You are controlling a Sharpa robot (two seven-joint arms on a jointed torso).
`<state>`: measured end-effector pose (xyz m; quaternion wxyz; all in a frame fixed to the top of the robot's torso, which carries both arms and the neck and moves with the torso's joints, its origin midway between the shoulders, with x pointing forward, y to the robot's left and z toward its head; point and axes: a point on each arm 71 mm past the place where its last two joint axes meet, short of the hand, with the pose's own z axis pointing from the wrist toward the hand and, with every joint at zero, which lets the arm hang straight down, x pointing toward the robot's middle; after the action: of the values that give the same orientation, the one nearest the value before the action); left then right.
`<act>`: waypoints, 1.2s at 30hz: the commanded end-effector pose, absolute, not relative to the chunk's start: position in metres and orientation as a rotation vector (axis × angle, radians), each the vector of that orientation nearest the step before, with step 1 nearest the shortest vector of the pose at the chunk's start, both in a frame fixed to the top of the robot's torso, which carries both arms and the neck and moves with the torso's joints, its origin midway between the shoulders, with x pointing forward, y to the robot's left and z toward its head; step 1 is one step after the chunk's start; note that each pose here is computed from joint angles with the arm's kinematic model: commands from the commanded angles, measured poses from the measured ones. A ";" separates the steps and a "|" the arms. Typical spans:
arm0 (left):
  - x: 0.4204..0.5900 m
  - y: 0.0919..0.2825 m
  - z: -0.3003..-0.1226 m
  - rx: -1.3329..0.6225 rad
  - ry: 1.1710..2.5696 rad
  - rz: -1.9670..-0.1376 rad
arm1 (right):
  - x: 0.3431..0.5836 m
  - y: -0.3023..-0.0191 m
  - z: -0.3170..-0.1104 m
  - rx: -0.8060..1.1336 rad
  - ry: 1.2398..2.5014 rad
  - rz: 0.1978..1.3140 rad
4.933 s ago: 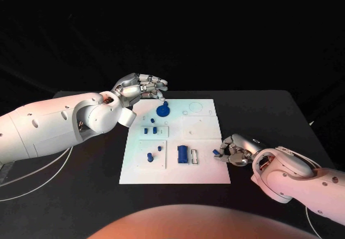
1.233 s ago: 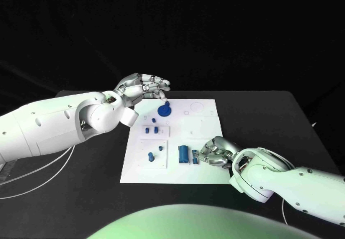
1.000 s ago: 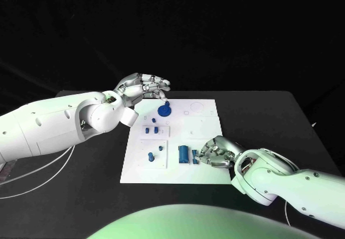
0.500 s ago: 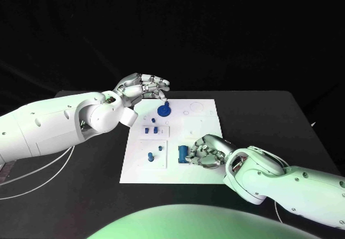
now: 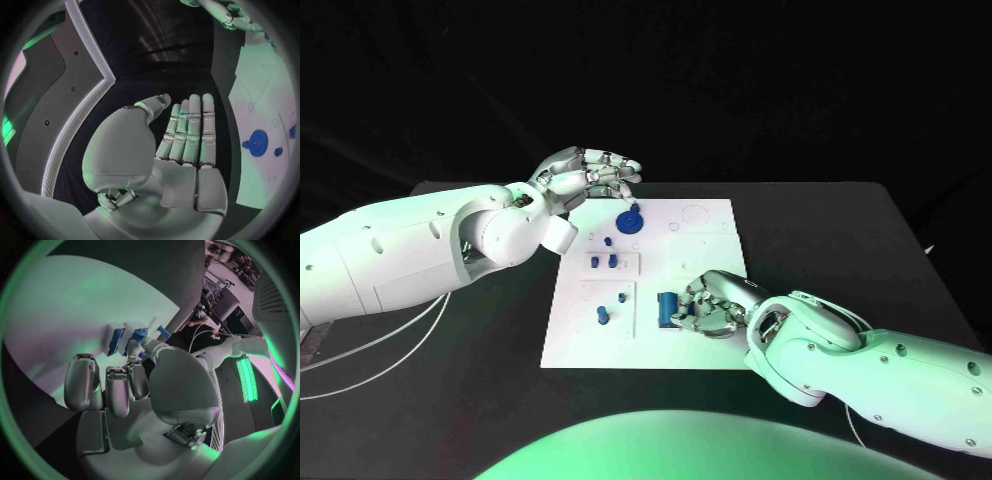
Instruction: Assemble the parts on the task board
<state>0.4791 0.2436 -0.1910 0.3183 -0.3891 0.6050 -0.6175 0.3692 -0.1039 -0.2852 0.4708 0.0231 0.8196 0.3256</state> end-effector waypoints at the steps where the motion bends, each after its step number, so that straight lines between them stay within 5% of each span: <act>1: 0.478 0.241 -0.190 -1.010 1.597 -1.647 | 0.370 -0.104 -0.287 0.019 2.012 0.763; 16: 0.478 0.242 -0.190 -1.011 1.596 -1.644 | 0.373 -0.114 -0.283 0.056 1.944 0.768; 27: 0.483 0.247 -0.193 -1.023 1.572 -1.626 | 0.388 -0.147 -0.263 0.302 1.850 1.107; 36: 0.490 0.256 -0.206 -1.089 1.467 -1.583 | 0.445 -0.196 -0.256 0.734 1.663 1.251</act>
<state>0.4880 0.2527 -0.2066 0.3353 -0.4071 0.5968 -0.6047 0.4372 -0.1910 -0.2617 0.4830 0.2049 0.7293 0.4391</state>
